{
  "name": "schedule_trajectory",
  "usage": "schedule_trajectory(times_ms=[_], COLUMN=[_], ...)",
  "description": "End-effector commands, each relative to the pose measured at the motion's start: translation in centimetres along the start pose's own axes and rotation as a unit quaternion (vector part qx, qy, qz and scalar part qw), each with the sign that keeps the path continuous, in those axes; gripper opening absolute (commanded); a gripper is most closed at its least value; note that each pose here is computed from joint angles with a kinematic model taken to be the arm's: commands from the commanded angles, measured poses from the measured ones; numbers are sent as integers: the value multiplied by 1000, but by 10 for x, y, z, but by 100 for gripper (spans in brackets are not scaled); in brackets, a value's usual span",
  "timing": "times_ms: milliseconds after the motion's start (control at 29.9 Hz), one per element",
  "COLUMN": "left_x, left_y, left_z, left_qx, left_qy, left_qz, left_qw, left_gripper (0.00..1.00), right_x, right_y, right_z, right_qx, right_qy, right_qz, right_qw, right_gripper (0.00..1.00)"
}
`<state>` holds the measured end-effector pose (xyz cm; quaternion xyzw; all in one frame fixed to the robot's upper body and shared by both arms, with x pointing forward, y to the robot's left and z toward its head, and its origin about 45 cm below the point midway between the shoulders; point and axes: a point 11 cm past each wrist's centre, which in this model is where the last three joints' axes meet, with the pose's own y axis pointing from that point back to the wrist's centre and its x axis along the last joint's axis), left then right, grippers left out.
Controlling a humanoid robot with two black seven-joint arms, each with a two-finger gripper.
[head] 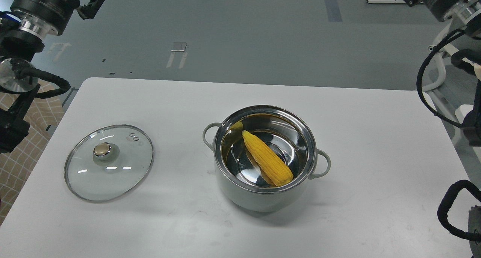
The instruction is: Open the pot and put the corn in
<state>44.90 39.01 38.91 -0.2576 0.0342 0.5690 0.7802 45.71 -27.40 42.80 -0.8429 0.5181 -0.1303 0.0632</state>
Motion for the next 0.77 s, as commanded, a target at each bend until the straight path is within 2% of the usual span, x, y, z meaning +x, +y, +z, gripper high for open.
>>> schedule_trajectory(times_ms=[0,100,334,535,735], left_x=[6,11,15,6,4], left_y=[3,5,8,5,5], left_z=[-8,-10,-26,-43,-47], left_qx=[6,9,22,26,27], left_qy=[6,4,15,38,42], left_qz=[10,18,29,24,26], left_qw=[1000,1000,999,999,998], left_gripper=[98,98,98,98,98], right_x=[29,36,68,52,52], right_y=[6,13,45,42,41], right_z=[44,57,95,109,106], right_qx=[-29,-25,31,47,52], right_qy=[-119,-156,-319,-355,-355], right_qz=[72,88,156,161,159], right_qw=[990,984,935,920,920], right_gripper=[100,100,100,100,100])
